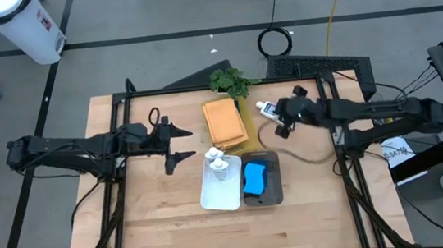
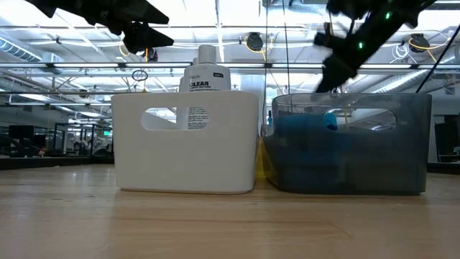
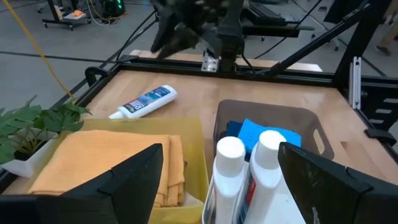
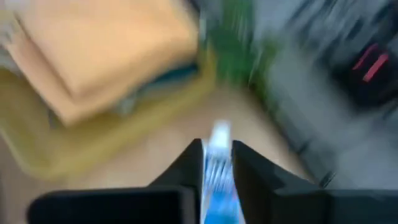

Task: Pick & Place Kitchen Items
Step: Put the plastic restorer bottle into the white bin

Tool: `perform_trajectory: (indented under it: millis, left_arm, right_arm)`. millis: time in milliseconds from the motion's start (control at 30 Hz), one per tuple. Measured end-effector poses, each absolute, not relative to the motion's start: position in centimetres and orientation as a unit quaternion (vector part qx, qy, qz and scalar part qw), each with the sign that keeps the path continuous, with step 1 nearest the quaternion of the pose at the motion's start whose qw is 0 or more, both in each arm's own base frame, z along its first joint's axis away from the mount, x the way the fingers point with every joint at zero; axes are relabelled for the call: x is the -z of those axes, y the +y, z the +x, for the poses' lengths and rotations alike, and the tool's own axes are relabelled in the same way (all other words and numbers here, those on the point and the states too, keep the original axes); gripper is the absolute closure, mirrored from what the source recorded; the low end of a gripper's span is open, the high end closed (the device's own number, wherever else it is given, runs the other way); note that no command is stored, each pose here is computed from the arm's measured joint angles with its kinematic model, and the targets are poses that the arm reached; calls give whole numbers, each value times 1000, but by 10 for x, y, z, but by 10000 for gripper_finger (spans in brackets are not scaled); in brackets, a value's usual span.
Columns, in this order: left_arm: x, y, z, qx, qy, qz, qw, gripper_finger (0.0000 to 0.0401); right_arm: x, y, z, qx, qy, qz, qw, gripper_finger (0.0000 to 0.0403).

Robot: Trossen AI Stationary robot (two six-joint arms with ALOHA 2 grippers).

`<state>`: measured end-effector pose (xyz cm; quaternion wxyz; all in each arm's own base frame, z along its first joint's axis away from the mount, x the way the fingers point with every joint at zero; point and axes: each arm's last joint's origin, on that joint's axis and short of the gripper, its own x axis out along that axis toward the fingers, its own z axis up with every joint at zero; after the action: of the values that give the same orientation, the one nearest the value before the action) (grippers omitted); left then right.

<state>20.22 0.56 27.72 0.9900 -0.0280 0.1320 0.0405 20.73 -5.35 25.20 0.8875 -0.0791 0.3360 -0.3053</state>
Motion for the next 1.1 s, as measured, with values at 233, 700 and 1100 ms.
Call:
perform_trajectory:
  millis: [233, 700, 1100]
  left_arm:
    - [-273, 6, 209, -40, 138, -27, 989, 77]
    - [-265, 6, 216, -41, 156, -21, 987, 77]
    - [-264, 6, 216, -41, 160, -22, 986, 77]
  right_arm:
    - [-211, -99, 186, 271, 438, 96, 852, 228]
    - [-142, -131, 195, 290, 504, 72, 810, 15]
    - [-125, -133, 195, 277, 535, 106, 792, 117]
